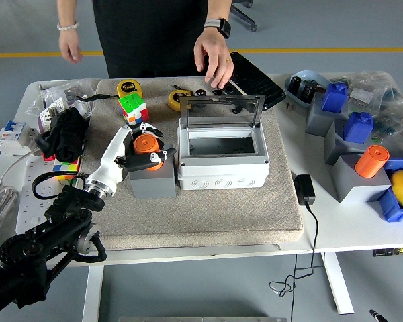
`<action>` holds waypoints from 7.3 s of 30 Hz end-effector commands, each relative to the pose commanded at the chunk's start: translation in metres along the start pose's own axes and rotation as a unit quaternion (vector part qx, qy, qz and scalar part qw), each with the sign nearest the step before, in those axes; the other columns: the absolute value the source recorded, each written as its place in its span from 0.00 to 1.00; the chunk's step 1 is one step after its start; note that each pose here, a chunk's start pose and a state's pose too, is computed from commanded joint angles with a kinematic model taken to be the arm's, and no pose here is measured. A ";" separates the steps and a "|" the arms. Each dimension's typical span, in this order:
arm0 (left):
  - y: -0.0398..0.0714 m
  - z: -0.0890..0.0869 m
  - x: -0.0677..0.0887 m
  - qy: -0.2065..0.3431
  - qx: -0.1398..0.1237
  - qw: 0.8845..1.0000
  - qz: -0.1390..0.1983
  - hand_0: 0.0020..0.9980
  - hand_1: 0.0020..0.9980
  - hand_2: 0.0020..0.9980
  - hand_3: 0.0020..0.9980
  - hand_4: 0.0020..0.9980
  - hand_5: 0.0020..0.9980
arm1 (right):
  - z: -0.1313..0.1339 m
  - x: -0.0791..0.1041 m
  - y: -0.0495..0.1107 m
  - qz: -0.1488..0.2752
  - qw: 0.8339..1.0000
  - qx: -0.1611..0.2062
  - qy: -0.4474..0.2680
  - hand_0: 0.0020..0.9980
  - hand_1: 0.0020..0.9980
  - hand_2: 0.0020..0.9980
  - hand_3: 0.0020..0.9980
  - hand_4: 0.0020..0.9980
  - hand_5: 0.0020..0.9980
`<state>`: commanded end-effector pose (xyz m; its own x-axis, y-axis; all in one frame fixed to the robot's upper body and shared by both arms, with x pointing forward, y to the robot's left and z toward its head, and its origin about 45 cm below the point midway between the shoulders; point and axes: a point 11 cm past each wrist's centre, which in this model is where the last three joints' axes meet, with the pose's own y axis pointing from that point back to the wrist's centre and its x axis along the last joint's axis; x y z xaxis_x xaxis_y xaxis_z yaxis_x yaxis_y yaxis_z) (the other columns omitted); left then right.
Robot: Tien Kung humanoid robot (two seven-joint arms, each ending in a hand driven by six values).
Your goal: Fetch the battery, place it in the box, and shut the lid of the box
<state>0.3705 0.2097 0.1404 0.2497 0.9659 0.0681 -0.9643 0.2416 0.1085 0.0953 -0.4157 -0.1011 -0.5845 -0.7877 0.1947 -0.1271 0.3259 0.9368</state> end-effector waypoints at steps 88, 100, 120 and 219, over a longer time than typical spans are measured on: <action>-0.084 0.086 -0.126 -0.379 -0.029 0.913 -0.150 0.37 0.39 0.47 0.46 0.88 0.00 | -0.002 0.008 0.000 0.013 1.000 0.003 -0.001 0.68 0.65 0.67 0.55 0.88 0.44; -0.084 0.080 -0.124 -0.396 -0.021 0.905 -0.154 0.51 0.52 0.57 0.58 0.90 0.00 | -0.002 0.008 0.000 0.013 1.000 0.004 0.000 0.68 0.65 0.67 0.55 0.88 0.44; -0.062 0.121 -0.130 -0.291 -0.069 0.941 -0.160 0.54 0.59 0.59 0.57 1.00 0.19 | -0.002 0.009 0.000 0.013 1.000 0.006 -0.002 0.68 0.65 0.67 0.55 0.88 0.44; -0.075 0.128 -0.074 -0.350 0.013 0.929 -0.120 0.56 0.61 0.61 0.65 0.98 0.49 | -0.002 0.009 0.000 0.014 1.000 0.006 -0.008 0.67 0.65 0.66 0.55 0.87 0.44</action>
<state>0.4357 0.1083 0.2546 0.4621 0.5862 0.6655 -0.8735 0.4303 0.2276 0.0919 -0.4236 -0.0991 -0.6005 -0.7701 0.2153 -0.1203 0.3532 0.9278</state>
